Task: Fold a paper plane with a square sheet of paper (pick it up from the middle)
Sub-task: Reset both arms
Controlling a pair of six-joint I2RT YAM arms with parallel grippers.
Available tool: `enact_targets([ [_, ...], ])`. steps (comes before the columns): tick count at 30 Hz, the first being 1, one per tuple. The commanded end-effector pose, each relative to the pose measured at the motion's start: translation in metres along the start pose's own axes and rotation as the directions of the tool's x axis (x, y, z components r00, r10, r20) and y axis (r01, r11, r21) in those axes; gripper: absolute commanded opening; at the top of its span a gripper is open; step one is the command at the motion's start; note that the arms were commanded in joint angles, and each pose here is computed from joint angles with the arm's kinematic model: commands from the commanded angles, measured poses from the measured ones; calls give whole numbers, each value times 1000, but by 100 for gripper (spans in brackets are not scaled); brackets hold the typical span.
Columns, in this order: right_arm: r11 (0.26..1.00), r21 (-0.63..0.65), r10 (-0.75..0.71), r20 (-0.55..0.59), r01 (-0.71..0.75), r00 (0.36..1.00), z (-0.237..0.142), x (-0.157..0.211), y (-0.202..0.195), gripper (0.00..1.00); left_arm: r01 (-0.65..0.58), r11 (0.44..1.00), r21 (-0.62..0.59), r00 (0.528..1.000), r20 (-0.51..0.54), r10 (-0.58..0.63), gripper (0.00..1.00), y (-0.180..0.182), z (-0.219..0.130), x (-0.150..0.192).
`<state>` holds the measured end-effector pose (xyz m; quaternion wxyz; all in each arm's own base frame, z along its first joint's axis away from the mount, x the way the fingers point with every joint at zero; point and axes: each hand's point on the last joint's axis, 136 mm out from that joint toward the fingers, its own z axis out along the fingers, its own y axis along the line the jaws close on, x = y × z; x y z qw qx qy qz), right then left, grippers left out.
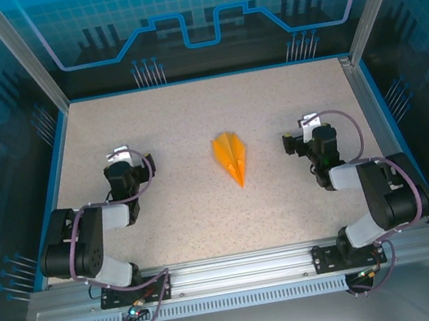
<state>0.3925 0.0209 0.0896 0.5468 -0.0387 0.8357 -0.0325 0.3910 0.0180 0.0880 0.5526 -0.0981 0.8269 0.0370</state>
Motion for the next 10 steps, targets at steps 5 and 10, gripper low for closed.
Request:
enact_targets([
  [5,1000,5,12,23,-12,1000,1,-6,-3,99,0,1000,16,1000,21,-1,99,-1,-1,-4],
  [10,1000,5,12,23,-12,1000,1,-6,-3,99,1,1000,18,1000,22,-1,99,-2,-1,-4],
])
